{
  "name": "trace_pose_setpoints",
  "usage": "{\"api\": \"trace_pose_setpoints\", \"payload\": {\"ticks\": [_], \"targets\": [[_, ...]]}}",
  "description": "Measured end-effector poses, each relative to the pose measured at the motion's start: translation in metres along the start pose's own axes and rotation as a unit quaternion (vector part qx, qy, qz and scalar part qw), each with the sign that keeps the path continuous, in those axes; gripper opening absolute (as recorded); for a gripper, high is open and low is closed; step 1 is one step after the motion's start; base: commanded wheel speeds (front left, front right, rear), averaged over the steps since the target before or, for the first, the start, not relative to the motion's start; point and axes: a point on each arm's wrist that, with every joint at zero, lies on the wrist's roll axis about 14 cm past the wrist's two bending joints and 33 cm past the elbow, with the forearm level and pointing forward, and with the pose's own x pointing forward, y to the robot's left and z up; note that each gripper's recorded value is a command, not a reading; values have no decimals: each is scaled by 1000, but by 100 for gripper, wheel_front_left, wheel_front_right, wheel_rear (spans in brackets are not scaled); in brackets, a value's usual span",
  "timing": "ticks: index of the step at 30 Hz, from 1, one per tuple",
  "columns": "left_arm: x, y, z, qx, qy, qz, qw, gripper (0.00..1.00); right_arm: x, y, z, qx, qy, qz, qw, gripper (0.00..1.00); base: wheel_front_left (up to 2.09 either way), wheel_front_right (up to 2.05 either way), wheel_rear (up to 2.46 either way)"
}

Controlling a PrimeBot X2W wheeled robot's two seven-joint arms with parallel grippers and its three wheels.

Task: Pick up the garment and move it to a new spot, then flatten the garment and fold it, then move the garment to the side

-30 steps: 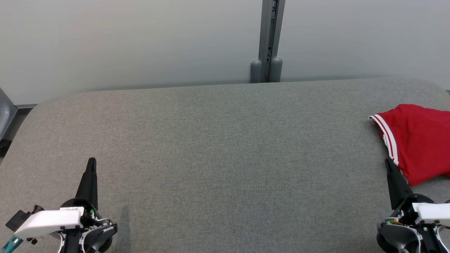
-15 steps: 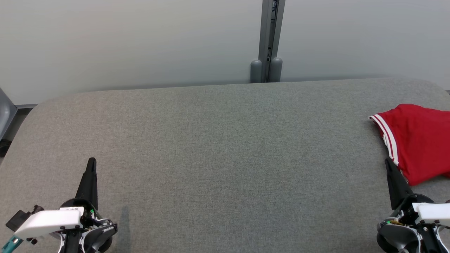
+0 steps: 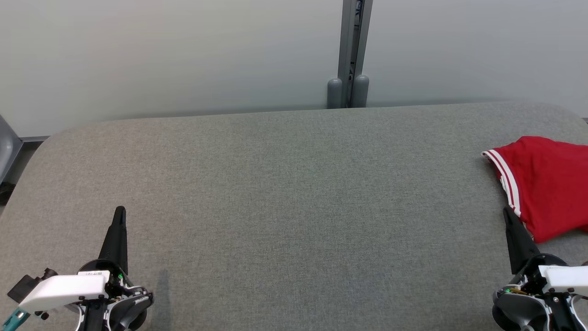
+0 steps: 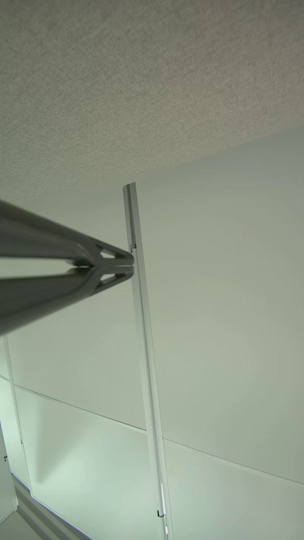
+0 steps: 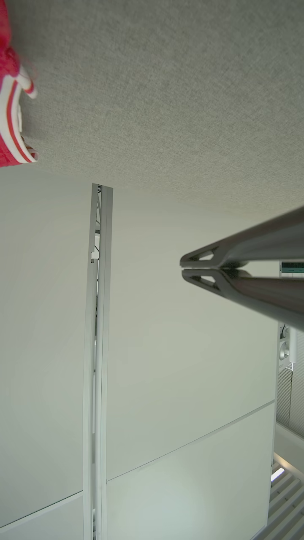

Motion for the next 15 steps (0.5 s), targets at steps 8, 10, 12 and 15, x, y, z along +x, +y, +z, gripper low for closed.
{"api": "trace_pose_setpoints", "payload": {"ticks": [8, 10, 12, 15], "targets": [[0, 0, 0, 0, 0, 0, 1000, 0, 0, 0, 0, 0, 0, 0, 1000, 0, 0, 0, 0], [0, 0, 0, 0, 0, 0, 1000, 0, 0, 0, 0, 0, 0, 0, 1000, 0, 0, 0, 0], [0, 0, 0, 0, 0, 0, 1000, 0, 0, 0, 0, 0, 0, 0, 1000, 0, 0, 0, 0], [0, 0, 0, 0, 0, 0, 1000, 0, 0, 0, 0, 0, 0, 0, 1000, 0, 0, 0, 0]]}}
